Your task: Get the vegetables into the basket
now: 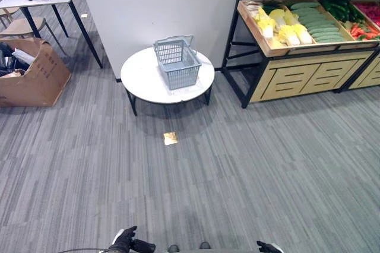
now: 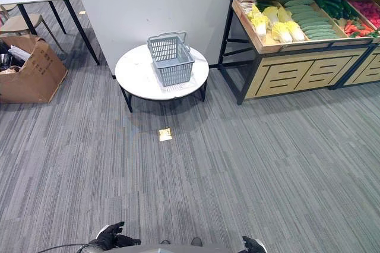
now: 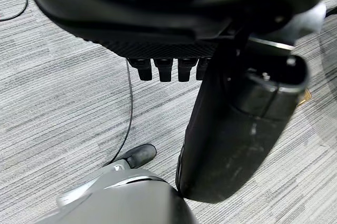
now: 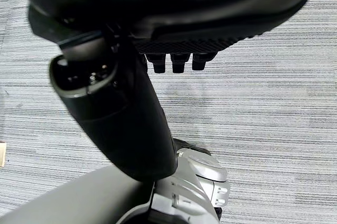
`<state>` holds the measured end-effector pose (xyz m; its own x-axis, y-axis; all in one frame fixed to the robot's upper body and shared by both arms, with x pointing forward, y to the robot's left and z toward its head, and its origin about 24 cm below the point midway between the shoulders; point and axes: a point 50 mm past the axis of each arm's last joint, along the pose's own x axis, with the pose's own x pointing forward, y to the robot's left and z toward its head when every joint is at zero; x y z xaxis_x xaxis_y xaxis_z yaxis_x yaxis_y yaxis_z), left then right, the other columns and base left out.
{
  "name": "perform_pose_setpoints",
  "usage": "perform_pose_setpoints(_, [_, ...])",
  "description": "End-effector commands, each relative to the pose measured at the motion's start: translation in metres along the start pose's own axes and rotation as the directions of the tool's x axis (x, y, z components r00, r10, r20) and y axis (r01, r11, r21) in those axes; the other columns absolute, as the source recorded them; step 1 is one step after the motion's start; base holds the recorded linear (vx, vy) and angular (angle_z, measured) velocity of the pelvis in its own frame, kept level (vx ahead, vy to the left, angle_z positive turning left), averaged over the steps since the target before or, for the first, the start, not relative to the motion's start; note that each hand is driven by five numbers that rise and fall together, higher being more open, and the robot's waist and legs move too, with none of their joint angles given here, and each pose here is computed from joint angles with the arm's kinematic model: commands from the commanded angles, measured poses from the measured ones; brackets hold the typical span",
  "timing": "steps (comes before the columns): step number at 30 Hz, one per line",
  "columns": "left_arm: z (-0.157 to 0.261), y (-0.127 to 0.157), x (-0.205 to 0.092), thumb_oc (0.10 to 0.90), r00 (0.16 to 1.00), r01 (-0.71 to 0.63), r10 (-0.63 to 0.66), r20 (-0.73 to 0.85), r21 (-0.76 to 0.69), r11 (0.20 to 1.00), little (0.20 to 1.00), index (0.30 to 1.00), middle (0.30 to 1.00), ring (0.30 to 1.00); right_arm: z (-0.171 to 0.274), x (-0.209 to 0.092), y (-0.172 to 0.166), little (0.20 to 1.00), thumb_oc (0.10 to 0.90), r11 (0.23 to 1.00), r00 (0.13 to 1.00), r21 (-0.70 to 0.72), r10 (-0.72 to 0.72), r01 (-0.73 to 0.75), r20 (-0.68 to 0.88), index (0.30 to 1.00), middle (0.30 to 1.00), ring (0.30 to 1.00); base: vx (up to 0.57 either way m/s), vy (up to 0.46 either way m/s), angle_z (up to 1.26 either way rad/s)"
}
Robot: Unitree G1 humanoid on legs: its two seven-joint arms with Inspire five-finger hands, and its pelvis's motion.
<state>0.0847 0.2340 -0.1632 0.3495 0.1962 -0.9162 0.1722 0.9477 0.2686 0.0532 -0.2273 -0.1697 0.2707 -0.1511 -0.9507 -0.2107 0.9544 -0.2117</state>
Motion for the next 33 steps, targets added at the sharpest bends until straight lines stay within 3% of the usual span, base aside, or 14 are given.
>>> perform_pose_setpoints(1, [-0.025,0.006,-0.004,0.900,0.996,-0.006,0.009,-0.087,0.044,0.999,1.000,1.000,1.000,1.000,0.000,0.000,-0.001,1.000,0.900,0.998,1.000,-0.062,0.008,-0.009,-0.010,1.000,1.000,1.000,0.00,0.000,0.00])
perform_pose_setpoints(33, [-0.018,0.014,-0.003,0.900,0.997,-0.032,0.035,-0.067,0.048,0.998,1.000,1.000,1.000,1.000,0.005,0.001,-0.013,1.000,0.900,0.999,0.999,-0.042,-0.035,0.035,0.003,1.000,1.000,1.000,0.00,-0.001,0.00])
